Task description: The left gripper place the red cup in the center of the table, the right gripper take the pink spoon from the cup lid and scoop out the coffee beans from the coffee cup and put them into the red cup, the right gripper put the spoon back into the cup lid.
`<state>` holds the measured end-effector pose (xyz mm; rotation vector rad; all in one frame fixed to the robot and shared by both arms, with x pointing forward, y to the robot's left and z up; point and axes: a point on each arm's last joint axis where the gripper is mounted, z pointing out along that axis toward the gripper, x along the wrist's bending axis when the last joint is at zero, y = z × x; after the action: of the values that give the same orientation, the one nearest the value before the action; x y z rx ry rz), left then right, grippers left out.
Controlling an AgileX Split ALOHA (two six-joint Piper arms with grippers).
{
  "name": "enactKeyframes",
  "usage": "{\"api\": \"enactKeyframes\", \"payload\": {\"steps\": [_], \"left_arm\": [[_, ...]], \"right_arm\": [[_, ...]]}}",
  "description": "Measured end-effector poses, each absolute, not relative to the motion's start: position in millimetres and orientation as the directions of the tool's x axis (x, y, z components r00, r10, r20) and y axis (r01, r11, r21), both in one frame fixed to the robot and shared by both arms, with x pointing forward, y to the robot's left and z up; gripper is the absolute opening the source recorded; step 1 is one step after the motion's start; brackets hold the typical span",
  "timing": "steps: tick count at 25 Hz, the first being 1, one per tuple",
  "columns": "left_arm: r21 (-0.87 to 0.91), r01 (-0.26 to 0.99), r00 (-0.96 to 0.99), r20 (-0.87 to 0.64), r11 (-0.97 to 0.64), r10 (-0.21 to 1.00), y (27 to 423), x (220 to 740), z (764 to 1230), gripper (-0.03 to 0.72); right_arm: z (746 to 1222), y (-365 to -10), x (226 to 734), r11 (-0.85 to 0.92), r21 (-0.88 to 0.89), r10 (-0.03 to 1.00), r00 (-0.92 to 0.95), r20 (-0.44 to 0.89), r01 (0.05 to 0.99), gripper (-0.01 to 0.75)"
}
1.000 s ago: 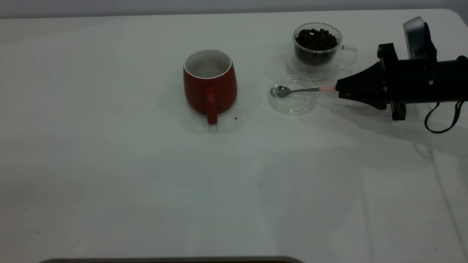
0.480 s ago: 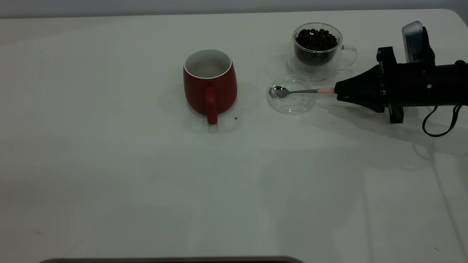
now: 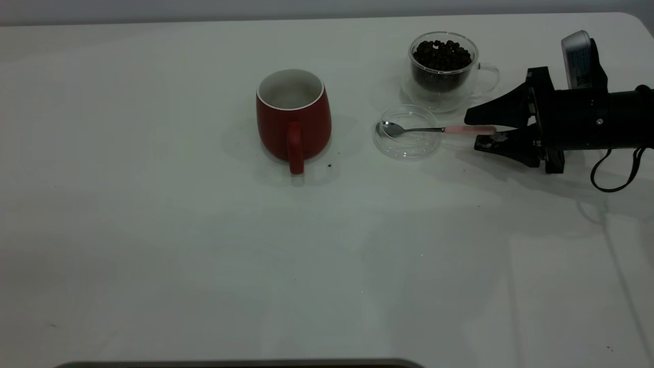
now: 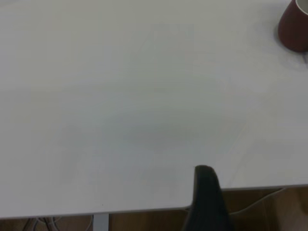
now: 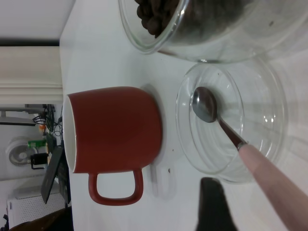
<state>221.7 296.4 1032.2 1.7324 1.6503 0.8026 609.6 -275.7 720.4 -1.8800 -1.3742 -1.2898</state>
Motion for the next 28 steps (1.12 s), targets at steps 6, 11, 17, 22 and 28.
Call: {"api": "enactKeyframes", "payload": {"steps": [6,11,17,22,28], "left_arm": [[0.775,0.631,0.04,0.017,-0.038,0.999,296.4,221.7,1032.2,0.586],[0.775,0.631,0.04,0.017,-0.038,0.999,296.4,221.7,1032.2,0.586],[0.775,0.631,0.04,0.017,-0.038,0.999,296.4,221.7,1032.2,0.586],[0.775,0.631,0.04,0.017,-0.038,0.999,296.4,221.7,1032.2,0.586],[0.775,0.631,0.04,0.017,-0.038,0.999,296.4,221.7,1032.2,0.586]], "right_arm": [[722.5,-285.8,608.5,-0.384,0.118,0.477,0.088,0.874,0.916,0.577],[749.4,-313.9,609.9,-0.374,0.054,0.526,0.164,0.835,0.926,0.577],[799.1,-345.0,604.1,-0.329,-0.018,0.681,0.251,0.688,0.944,0.577],[876.7,-345.7,599.9,-0.278,0.025,0.789,0.213,0.576,0.96,0.577],[975.3,-321.0,565.3,-0.128,0.037,0.899,0.1,0.427,0.991,0.574]]}}
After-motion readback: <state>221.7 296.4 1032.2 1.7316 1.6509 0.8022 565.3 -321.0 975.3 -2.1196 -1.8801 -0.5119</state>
